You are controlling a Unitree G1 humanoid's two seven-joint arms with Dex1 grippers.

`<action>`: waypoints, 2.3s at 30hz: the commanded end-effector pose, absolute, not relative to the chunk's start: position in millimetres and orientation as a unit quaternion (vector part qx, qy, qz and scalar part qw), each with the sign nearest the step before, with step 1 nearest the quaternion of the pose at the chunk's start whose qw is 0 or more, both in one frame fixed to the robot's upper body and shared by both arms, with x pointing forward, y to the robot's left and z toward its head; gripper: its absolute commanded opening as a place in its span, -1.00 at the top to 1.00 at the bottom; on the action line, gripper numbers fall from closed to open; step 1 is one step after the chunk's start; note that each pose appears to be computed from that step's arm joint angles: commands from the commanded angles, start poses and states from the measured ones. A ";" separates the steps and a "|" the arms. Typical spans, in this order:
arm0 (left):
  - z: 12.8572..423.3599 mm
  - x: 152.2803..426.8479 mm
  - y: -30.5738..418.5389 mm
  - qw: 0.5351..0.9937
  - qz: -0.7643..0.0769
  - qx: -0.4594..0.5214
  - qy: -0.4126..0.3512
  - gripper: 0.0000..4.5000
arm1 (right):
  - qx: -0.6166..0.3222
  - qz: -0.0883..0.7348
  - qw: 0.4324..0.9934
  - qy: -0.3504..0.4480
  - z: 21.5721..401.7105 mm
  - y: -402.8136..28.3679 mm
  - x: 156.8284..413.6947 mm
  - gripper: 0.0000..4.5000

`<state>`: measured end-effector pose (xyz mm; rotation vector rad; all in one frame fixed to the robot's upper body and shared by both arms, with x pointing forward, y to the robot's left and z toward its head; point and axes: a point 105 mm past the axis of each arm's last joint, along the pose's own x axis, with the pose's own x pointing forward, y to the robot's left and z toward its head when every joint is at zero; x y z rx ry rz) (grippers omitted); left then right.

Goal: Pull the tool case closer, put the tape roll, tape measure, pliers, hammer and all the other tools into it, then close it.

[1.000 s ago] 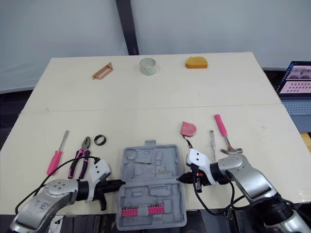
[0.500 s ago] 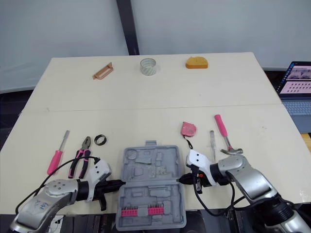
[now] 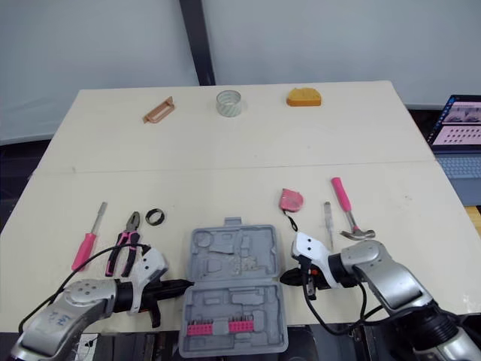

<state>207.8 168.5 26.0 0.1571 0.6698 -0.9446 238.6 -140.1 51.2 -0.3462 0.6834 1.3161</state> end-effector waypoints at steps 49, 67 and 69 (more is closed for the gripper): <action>120.7 227.4 375.5 0.983 -0.071 0.089 0.143 -1.00 | -0.016 0.261 0.959 0.105 140.3 -314.1 280.1 -0.99; 98.7 294.7 263.9 0.910 -0.345 0.181 0.145 -0.76 | -0.140 0.615 0.773 0.067 186.9 -97.0 285.9 -1.00; 95.5 295.7 266.4 0.911 -0.341 0.181 0.146 -0.42 | -0.138 0.614 0.775 0.064 186.3 -94.2 287.5 -1.00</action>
